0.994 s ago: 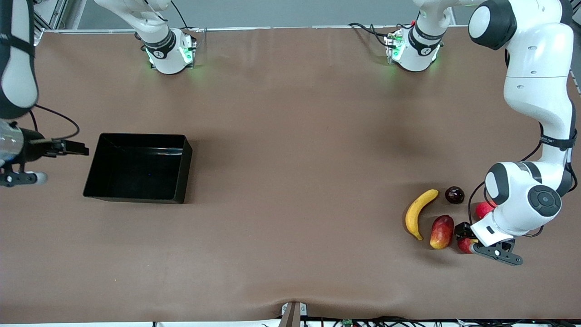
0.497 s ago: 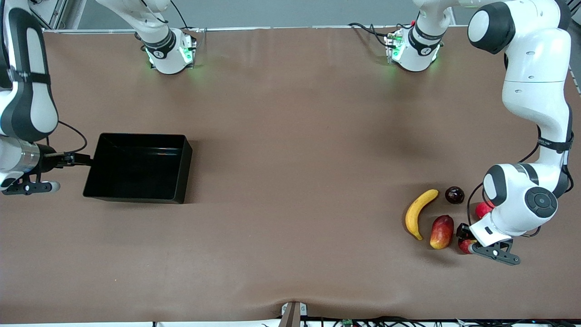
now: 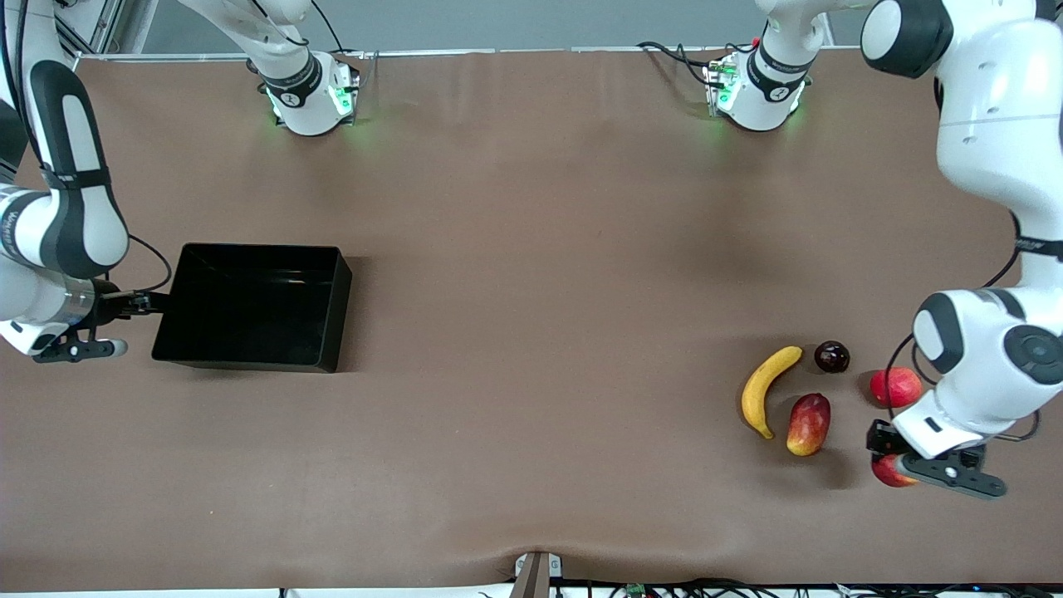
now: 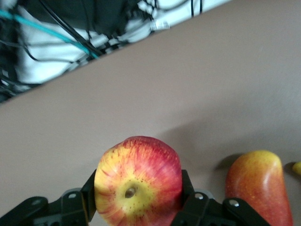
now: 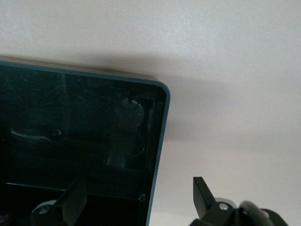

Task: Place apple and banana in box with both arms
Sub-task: 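Grasp the red apple with the left gripper while the right gripper grips the box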

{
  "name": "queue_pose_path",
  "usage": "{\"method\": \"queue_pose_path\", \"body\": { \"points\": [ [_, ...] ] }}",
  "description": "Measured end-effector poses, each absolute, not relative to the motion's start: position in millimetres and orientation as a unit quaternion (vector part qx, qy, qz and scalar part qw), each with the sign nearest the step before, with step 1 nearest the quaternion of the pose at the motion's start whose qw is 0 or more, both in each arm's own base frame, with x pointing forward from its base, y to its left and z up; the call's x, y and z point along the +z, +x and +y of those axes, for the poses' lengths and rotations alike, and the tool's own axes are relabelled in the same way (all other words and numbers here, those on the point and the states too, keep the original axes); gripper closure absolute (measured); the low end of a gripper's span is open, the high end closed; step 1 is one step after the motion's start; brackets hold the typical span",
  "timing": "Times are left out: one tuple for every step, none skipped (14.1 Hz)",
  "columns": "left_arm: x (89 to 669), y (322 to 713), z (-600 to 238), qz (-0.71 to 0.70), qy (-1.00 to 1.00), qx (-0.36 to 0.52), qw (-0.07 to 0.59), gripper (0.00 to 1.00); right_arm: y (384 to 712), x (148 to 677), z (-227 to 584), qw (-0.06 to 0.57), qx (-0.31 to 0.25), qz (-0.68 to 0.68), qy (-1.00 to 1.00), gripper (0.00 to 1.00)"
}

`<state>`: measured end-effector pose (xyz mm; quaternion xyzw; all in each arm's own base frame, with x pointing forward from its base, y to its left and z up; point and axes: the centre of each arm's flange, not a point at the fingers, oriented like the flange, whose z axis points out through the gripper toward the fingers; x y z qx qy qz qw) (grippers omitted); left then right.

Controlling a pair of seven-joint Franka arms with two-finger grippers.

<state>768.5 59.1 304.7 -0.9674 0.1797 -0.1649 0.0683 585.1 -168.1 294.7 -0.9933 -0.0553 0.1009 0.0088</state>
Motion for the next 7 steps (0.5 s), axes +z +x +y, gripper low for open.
{"method": "queue_pose_path", "body": {
  "points": [
    [323.6, 768.3, 56.0, 0.181, -0.966, -0.17, 0.07, 0.33, 583.9, 287.9, -170.2, 0.01, 0.102, -0.059, -0.993, 0.0],
    [341.6, 766.8, 49.9, 0.184, -0.966, -0.169, 0.071, 0.33, 582.5, 281.3, -175.1, 0.011, 0.103, -0.059, -0.993, 0.0],
    [358.3, 764.4, 40.3, 0.19, -0.965, -0.165, 0.071, 0.33, 581.3, 273.8, -181.6, 0.011, 0.101, -0.06, -0.993, 0.0],
    [374.3, 761.2, 29.6, 0.196, -0.965, -0.159, 0.07, 0.33, 580.0, 265.0, -188.7, 0.011, 0.096, -0.063, -0.993, 0.01],
    [389.5, 757.5, 17.8, 0.202, -0.965, -0.153, 0.069, 0.33, 576.9, 255.2, -195.8, 0.012, 0.097, -0.063, -0.993, 0.03],
    [403.1, 753.2, 5.8, 0.206, -0.965, -0.146, 0.068, 0.33, 572.3, 246.4, -201.2, 0.015, 0.102, -0.062, -0.993, 0.04],
    [414.6, 748.7, -7.0, 0.206, -0.967, -0.138, 0.066, 0.33, 567.2, 238.3, -202.9, 0.019, 0.11, -0.061, -0.992, 0.12]
  ]
}}
